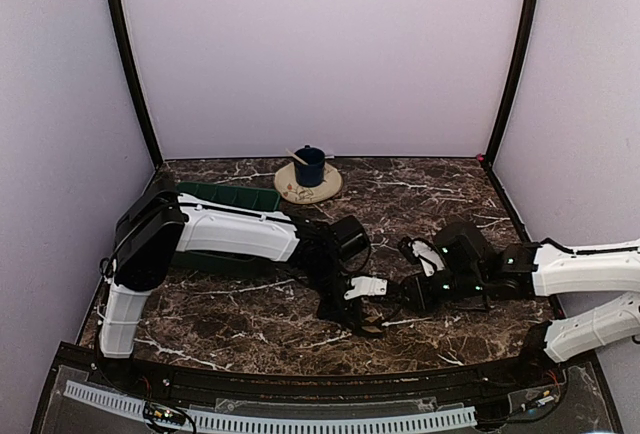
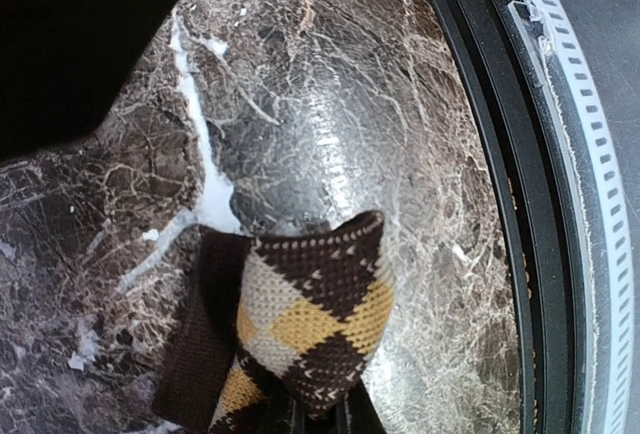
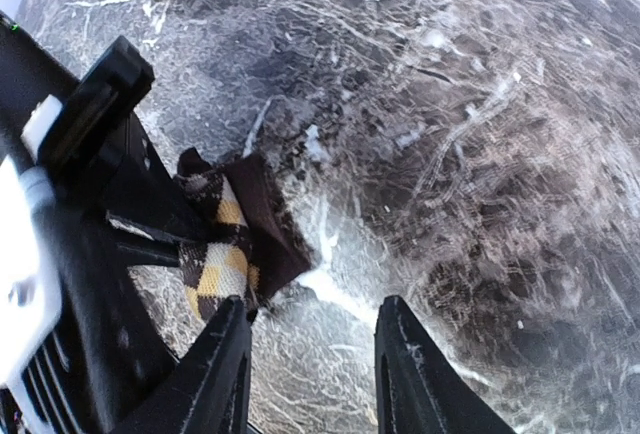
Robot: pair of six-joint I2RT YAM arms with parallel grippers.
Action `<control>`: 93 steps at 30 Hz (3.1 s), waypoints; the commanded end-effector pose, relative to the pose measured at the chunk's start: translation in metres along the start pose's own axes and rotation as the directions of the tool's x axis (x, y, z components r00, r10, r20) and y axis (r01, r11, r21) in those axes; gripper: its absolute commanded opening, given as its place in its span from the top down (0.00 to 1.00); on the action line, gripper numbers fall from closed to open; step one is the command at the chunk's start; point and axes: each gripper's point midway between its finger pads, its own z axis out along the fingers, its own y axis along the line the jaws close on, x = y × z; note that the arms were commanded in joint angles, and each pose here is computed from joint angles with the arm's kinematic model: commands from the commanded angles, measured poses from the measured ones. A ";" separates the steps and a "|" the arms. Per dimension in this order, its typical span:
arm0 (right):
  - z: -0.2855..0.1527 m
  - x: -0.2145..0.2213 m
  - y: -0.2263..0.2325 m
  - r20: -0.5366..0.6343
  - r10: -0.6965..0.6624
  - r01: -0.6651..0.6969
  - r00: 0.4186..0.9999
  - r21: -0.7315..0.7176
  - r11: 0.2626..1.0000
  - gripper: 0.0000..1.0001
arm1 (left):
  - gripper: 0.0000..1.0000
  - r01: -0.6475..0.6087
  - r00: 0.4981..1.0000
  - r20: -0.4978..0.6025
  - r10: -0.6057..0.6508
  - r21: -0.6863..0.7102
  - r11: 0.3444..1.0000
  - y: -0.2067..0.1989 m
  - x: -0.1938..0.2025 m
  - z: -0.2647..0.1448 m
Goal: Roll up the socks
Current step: Pick up the sock from the center of the board, then place the sock in the storage box.
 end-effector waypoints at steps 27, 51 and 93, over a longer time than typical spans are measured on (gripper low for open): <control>-0.006 -0.070 0.025 0.218 -0.075 0.063 0.973 0.060 0.996 0.59 | 1.00 0.564 0.782 0.575 -0.243 -0.484 0.669 0.101 0.025 -0.276; 0.033 -0.130 0.063 0.305 -0.131 0.132 0.943 0.016 0.991 0.59 | 1.00 0.664 0.480 0.655 -0.584 -0.706 -0.246 0.113 0.249 -0.358; 0.032 -0.128 0.064 0.319 -0.155 0.161 0.935 0.006 0.987 0.58 | 1.00 0.691 0.331 0.474 -0.816 -0.710 -0.132 0.104 0.277 -0.235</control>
